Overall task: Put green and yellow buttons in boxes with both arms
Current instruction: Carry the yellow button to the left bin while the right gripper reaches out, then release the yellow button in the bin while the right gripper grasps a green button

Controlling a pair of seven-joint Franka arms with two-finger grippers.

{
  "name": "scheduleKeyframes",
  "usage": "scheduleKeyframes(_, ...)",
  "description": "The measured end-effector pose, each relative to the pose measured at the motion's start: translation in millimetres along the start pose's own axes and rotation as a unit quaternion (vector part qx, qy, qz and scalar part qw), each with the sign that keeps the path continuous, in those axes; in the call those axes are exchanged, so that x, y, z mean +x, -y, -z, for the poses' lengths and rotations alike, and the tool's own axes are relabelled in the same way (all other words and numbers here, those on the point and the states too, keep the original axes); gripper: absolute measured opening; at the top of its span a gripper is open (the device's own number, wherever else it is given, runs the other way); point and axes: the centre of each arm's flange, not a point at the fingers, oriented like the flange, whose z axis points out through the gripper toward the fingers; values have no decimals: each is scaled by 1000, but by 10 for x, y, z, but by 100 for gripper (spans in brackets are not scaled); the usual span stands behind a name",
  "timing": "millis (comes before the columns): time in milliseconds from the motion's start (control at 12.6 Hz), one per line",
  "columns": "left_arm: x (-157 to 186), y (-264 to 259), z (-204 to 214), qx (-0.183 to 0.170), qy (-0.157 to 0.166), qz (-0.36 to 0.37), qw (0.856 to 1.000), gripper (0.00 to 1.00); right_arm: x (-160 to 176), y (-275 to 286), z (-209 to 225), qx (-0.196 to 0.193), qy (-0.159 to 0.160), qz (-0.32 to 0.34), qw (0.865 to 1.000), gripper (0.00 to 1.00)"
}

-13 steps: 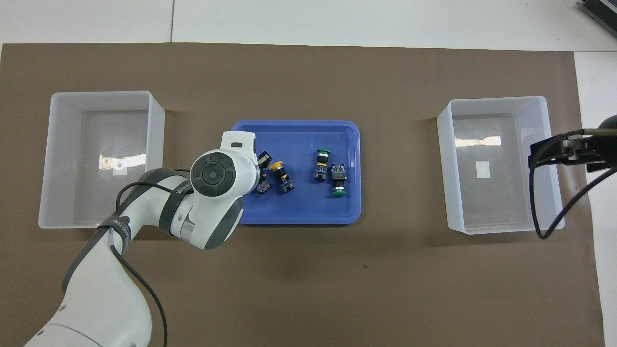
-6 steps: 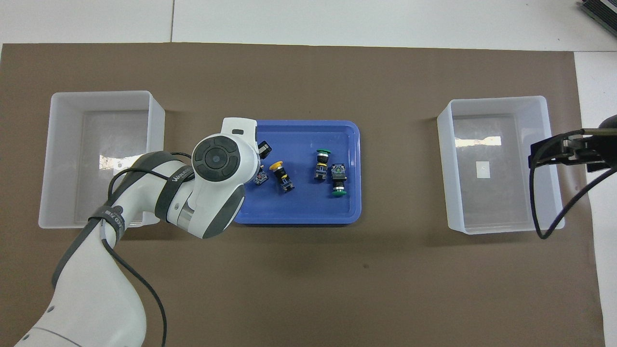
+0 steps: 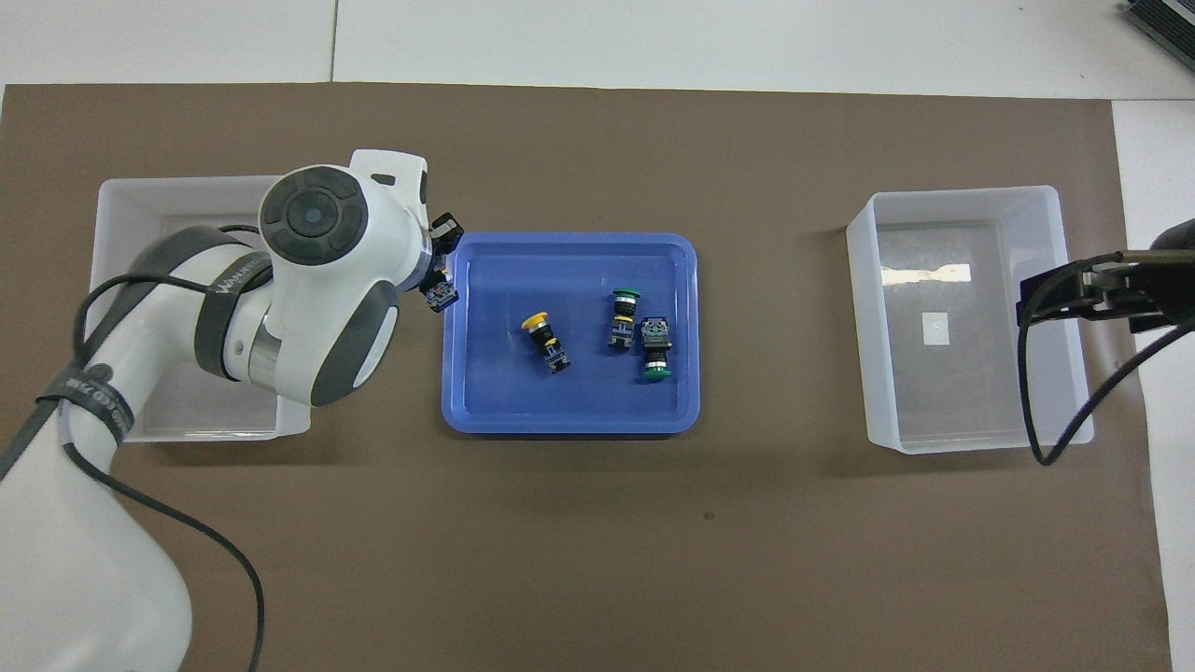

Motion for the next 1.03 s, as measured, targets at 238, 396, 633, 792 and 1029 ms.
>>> scheduleKeyframes(238,280,251,138,13,6,-38,999,33,65,249,-53,10,-30,3,1000,100)
scheduleKeyframes(396,445,421,155,15,19,-73,997,33,93,513,-221,14,-46,-4,999,100)
scheduleKeyframes(633,767,774,201,18,36,-120,992,33,107,794,-471,19,-61,-11,998,100)
scheduleKeyframes(792,979,1003,220,16,42,-146,988,33,101,1081,-600,25,-69,-22,997,100)
scheduleKeyframes(1029,1269,1297,283,11,48,-189,981,33,140,1618,-894,34,-78,-40,996,100)
